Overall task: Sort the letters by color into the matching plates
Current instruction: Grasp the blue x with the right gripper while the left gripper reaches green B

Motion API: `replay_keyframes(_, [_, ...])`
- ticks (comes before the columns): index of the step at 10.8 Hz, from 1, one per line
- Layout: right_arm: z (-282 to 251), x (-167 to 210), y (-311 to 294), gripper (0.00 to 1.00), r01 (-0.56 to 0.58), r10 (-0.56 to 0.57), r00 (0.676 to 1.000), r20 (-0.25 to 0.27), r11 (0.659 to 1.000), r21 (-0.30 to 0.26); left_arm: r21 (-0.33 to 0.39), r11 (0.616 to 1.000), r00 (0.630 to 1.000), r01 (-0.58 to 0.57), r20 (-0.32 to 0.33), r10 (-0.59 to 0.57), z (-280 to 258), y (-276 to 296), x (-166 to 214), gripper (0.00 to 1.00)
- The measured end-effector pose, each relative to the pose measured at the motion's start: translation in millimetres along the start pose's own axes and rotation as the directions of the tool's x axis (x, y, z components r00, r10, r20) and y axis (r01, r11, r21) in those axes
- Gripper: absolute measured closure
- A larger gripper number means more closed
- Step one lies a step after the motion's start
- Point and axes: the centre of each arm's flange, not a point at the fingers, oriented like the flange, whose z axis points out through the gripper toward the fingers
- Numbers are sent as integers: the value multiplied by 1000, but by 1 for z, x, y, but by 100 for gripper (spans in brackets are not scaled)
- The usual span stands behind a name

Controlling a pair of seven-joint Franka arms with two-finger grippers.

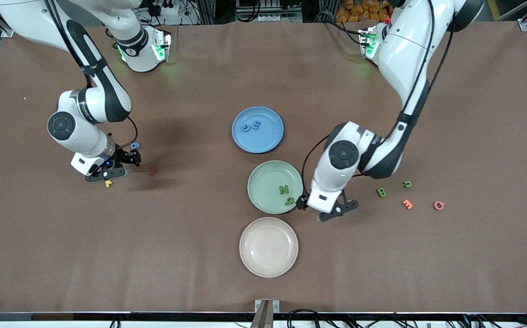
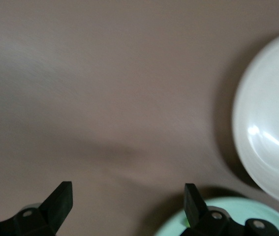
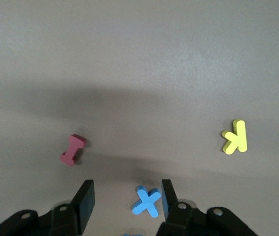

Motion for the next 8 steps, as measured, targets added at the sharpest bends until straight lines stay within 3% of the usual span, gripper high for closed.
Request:
replay_keyframes(4, [25,-13,17,39,-31,31,999,22,1000,1,58,991,993,117,22,-118,5,-57,50,0])
replay_keyframes(8, [40,-22,15,41,-31,31,999,43,999,6,121,982,987,144,54,-152,0,-106,41,0])
